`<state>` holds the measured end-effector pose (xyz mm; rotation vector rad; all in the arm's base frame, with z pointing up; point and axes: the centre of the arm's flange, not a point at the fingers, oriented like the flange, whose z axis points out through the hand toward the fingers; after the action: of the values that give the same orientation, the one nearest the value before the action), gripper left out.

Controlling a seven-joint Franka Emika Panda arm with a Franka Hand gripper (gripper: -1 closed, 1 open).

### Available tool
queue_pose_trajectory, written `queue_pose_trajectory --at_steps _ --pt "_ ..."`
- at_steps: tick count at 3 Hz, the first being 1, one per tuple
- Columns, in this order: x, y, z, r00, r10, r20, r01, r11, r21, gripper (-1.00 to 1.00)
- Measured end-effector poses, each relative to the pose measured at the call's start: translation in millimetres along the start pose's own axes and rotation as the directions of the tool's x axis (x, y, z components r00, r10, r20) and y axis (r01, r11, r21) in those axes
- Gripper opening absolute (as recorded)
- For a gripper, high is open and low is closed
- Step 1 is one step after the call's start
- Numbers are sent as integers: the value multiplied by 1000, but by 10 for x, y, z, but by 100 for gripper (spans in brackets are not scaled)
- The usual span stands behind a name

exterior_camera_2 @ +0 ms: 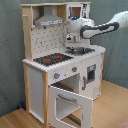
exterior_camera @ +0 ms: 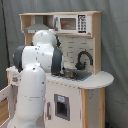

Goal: Play with the kitchen

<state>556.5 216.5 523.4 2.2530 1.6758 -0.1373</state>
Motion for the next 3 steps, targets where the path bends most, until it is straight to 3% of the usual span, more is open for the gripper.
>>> queue_pose_trajectory --at_steps 2,3 --pt "274 213 212 999 -25 -31 25 1000 7 100" --pt "335 208 317 1000 -19 -25 20 1000 22 100"
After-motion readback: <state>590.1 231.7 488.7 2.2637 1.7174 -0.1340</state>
